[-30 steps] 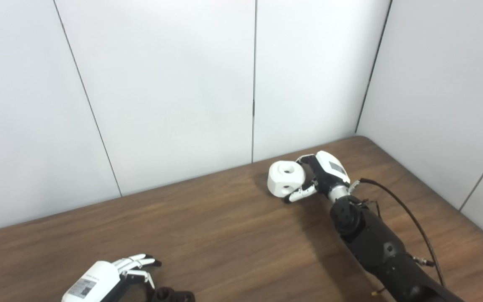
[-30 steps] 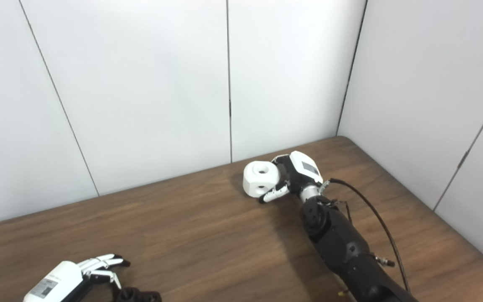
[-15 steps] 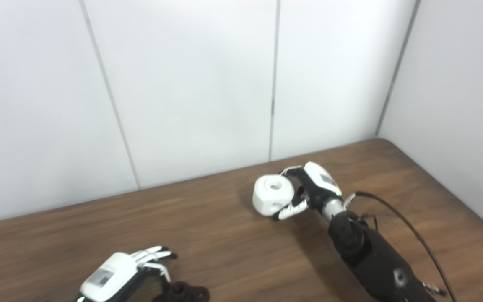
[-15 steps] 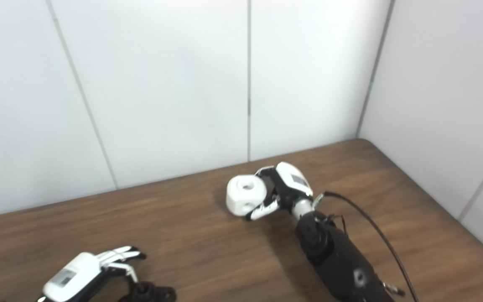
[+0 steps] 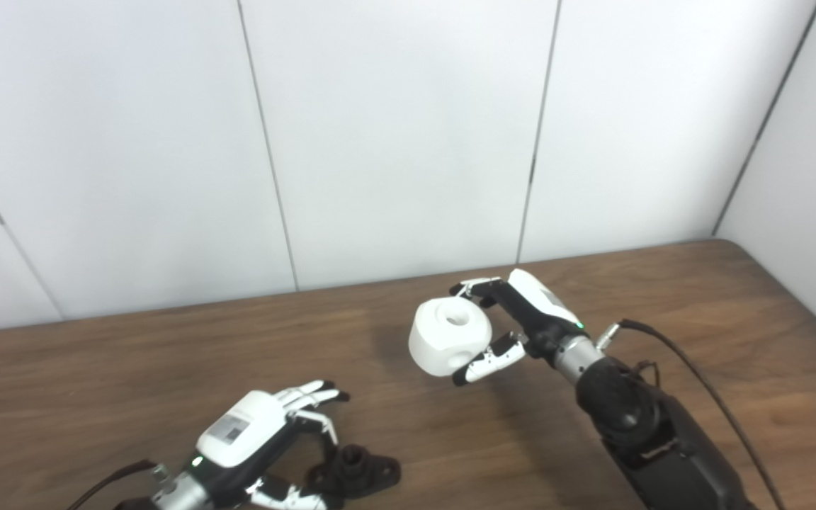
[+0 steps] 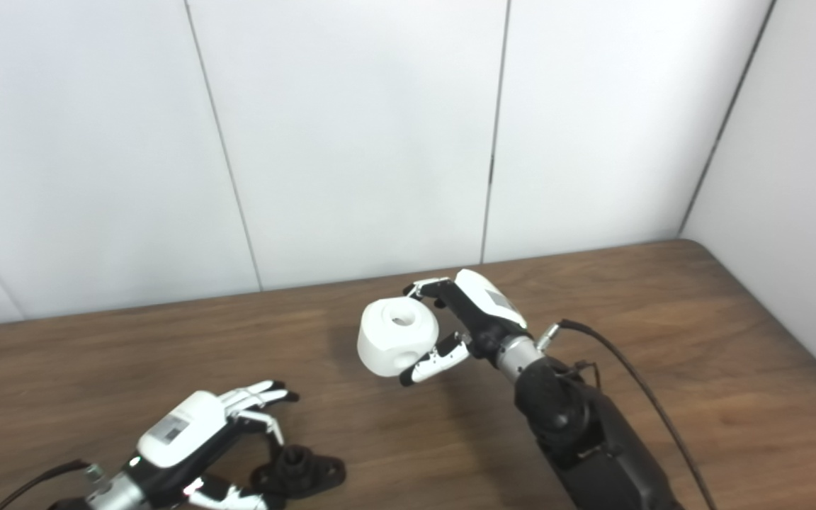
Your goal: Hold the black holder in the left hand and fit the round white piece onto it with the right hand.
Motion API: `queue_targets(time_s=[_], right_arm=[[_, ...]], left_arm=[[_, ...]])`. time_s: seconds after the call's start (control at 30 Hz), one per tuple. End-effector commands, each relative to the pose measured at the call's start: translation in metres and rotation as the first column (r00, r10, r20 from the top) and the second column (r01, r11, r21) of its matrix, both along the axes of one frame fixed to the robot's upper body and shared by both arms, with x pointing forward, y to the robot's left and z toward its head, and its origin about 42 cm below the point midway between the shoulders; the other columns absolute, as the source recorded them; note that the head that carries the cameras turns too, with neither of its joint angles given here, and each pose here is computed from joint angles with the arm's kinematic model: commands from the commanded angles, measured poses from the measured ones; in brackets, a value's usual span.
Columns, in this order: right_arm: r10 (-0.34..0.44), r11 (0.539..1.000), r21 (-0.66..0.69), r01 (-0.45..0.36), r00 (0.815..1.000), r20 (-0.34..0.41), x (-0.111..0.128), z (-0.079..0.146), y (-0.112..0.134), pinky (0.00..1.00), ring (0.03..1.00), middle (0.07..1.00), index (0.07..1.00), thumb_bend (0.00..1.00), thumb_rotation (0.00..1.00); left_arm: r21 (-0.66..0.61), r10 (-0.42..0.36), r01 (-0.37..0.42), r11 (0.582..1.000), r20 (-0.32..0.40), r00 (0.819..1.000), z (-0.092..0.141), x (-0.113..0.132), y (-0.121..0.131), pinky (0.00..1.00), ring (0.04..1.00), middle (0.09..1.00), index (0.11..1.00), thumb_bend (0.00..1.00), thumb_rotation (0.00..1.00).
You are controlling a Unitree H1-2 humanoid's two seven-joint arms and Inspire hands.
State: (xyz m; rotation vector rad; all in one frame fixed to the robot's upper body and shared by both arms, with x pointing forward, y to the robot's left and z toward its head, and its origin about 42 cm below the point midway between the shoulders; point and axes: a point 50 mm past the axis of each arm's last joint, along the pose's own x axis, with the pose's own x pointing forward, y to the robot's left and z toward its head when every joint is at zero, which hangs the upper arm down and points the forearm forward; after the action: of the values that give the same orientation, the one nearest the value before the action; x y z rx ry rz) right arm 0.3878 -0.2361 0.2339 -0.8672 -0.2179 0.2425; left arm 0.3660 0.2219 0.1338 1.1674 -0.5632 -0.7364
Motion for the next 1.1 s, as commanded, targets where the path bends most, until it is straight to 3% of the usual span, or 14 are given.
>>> queue_targets(time_s=[0.0, 0.47, 0.73, 1.07], right_arm=[[0.044, 0.999, 0.000, -0.044, 0.995, 0.089, -0.001, 0.029, 0.004, 0.76, 0.862, 0.813, 0.481, 0.52, 0.13], [0.221, 0.975, -0.018, -0.220, 0.970, 0.100, -0.028, 0.059, 0.026, 0.79, 0.867, 0.805, 0.480, 0.52, 0.13], [0.265, 0.964, -0.001, -0.266, 0.961, 0.076, -0.036, 0.052, 0.040, 0.75, 0.851, 0.804, 0.480, 0.52, 0.13], [0.306, 0.952, -0.028, -0.305, 0.952, 0.028, -0.038, 0.040, 0.055, 0.78, 0.860, 0.807, 0.480, 0.52, 0.13]], left_arm=[[0.173, 0.006, 0.011, 0.985, -0.099, 0.995, -0.028, -0.012, 0.000, 0.90, 0.947, 0.903, 0.484, 0.52, 0.06], [0.181, 0.019, 0.000, 0.984, -0.104, 0.994, -0.019, -0.010, -0.013, 0.93, 0.972, 0.918, 0.485, 0.52, 0.06], [0.170, 0.007, 0.007, 0.985, -0.081, 0.997, -0.021, -0.006, -0.018, 0.90, 0.964, 0.905, 0.484, 0.52, 0.06], [0.171, 0.014, 0.003, 0.985, -0.098, 0.995, -0.019, -0.007, -0.021, 0.92, 0.972, 0.919, 0.485, 0.52, 0.06]])
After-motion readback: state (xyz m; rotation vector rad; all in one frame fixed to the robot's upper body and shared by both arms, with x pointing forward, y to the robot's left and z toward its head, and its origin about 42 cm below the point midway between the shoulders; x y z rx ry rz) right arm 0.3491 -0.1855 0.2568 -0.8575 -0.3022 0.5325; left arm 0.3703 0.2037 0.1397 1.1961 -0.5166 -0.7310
